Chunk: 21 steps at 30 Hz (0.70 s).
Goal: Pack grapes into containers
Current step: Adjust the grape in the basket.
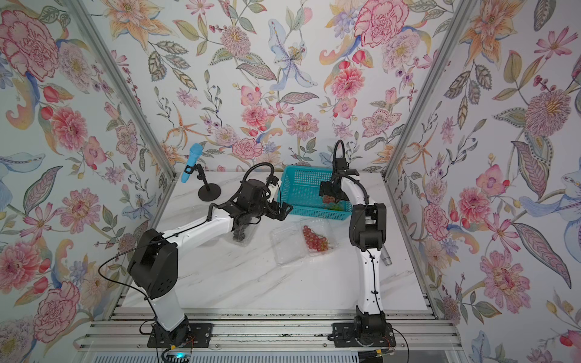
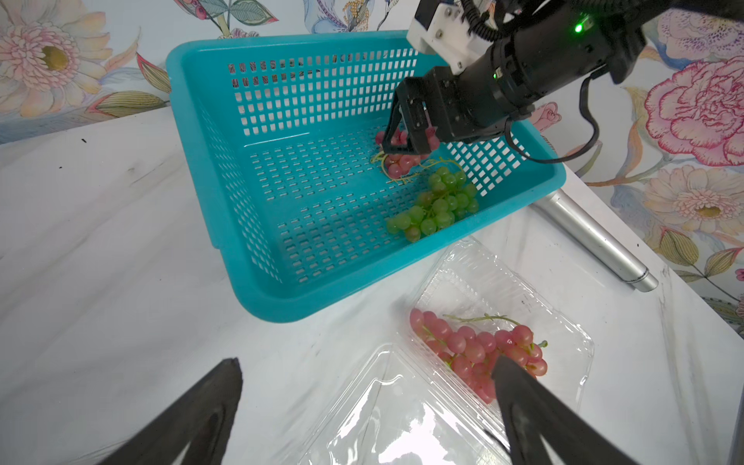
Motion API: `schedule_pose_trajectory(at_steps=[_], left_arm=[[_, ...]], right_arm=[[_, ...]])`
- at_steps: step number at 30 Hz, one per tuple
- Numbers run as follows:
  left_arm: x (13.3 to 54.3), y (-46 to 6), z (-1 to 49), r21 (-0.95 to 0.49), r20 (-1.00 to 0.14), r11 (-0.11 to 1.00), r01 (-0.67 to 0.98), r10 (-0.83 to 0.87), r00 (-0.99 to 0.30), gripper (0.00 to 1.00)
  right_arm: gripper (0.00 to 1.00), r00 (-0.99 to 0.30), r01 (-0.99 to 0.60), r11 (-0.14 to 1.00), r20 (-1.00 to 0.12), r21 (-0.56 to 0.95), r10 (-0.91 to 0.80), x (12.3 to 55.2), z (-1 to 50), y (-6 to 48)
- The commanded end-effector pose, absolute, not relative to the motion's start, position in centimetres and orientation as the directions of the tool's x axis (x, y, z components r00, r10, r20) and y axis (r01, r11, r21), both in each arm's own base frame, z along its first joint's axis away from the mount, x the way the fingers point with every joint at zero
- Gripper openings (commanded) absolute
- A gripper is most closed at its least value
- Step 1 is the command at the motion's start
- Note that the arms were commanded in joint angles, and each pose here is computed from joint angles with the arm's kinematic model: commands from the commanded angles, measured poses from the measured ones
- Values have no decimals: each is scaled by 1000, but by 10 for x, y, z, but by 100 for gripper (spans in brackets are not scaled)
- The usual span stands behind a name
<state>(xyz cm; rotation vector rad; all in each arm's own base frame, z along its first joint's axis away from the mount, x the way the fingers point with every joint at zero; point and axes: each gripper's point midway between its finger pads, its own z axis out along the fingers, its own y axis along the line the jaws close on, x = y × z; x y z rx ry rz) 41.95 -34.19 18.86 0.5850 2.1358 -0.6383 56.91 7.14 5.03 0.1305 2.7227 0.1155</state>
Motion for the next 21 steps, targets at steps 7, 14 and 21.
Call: schedule_pose_trajectory(at_steps=[7, 14, 21], left_arm=[[441, -364, 185, -282, -788, 736, 615, 187, -586, 100], [446, -365, 188, -258, -790, 741, 620, 207, -577, 100], [441, -357, 178, -238, -780, 751, 616, 230, -582, 100]], right_arm=[[100, -910, -110, 987, -411, 120, -52, 571, 50, 156], [100, -863, -104, 975, -505, 198, 10, 595, 95, 168], [100, -863, -59, 982, -504, 178, 39, 585, 113, 133]])
